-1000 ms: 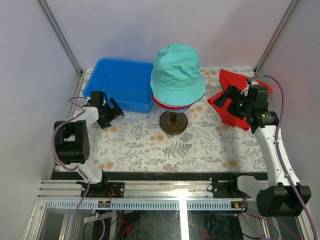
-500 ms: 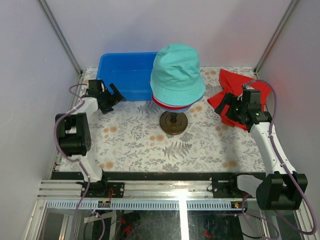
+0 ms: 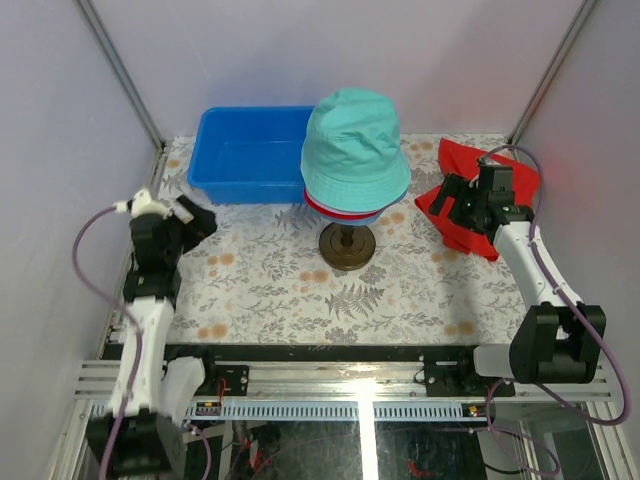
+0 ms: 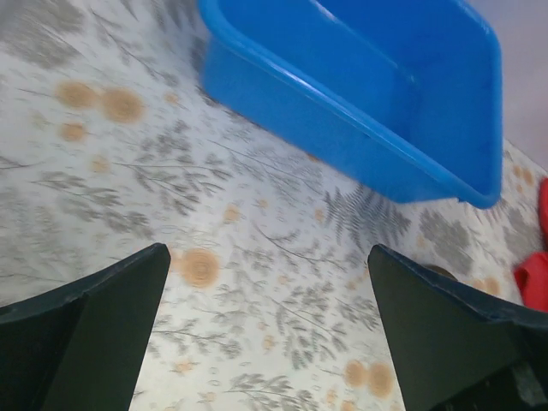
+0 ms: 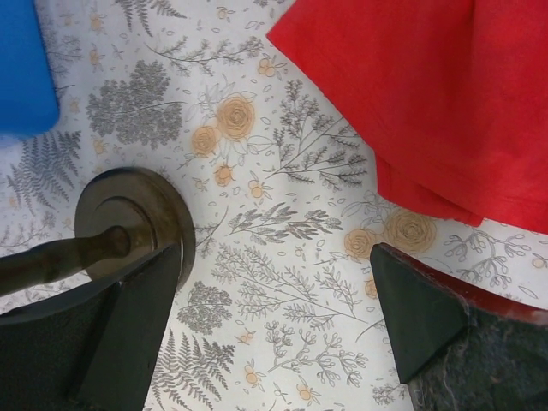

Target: Stack the hats

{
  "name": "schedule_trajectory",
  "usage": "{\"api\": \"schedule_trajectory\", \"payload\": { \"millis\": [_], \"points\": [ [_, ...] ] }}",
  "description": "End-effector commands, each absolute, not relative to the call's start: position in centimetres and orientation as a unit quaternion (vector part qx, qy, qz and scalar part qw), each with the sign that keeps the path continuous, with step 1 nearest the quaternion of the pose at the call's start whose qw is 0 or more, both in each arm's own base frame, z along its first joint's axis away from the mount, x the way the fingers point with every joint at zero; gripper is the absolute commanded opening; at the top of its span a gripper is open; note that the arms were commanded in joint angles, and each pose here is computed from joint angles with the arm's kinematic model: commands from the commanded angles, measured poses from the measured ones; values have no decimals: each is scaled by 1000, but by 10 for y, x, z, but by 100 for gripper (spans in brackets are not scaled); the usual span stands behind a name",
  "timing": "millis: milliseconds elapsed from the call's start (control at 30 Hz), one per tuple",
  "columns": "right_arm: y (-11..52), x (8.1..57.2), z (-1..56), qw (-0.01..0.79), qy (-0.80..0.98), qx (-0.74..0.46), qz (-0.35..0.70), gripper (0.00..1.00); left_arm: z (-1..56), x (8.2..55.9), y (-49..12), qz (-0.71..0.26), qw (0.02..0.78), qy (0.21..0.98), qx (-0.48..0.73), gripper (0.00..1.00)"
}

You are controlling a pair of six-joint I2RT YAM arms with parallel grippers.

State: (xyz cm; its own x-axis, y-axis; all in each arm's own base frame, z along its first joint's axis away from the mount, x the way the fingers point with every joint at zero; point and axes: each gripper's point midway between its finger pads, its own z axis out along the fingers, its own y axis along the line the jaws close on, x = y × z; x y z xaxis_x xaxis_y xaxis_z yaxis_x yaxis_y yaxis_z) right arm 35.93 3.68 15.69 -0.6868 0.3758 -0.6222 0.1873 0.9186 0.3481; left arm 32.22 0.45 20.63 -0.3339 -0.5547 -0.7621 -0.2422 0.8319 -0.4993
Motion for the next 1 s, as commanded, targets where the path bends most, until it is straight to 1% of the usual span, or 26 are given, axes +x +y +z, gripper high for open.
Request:
{"api": "schedule_trajectory", "payload": {
  "millis": [0, 67, 100, 167, 267, 300, 400, 467, 533, 600, 633, 800, 867, 900, 967],
  "points": [
    [53, 367, 184, 412, 878, 153, 190, 99, 216, 290, 46, -30, 637, 737, -224, 100],
    [61, 366, 187, 410, 873, 155, 215, 99, 218, 280, 50, -19, 691, 691, -209, 100],
    [65, 366, 189, 408, 872, 150, 227, 99, 214, 273, 50, -3, 707, 681, -188, 100],
    [69, 365, 192, 405, 871, 147, 238, 99, 194, 258, 52, 22, 715, 679, -168, 100],
    [71, 363, 199, 410, 867, 142, 244, 99, 196, 241, 43, 30, 748, 653, -119, 100],
    [71, 362, 199, 410, 868, 142, 244, 99, 190, 240, 43, 29, 747, 654, -119, 100],
    [73, 359, 200, 407, 867, 143, 248, 99, 167, 248, 43, 26, 706, 697, -125, 100],
    [73, 357, 199, 402, 870, 142, 250, 99, 153, 254, 41, 7, 683, 715, -147, 100],
    [77, 355, 201, 403, 868, 134, 257, 99, 139, 261, 26, -27, 666, 736, -120, 100],
    [79, 353, 205, 403, 867, 128, 263, 99, 124, 265, 12, -46, 653, 752, -72, 100],
    [78, 354, 206, 403, 868, 129, 260, 99, 119, 266, 10, -48, 651, 755, -66, 100],
    [62, 349, 198, 407, 872, 161, 219, 99, 98, 262, 16, -38, 664, 742, -83, 100],
    [50, 348, 191, 434, 862, 176, 194, 99, 91, 258, 15, -39, 675, 732, -81, 100],
    [44, 346, 186, 449, 857, 178, 180, 99, 97, 258, 15, -37, 694, 714, -78, 100],
    [29, 341, 176, 470, 857, 165, 132, 99, 101, 255, 21, -28, 705, 702, -95, 100]
  ]
}}
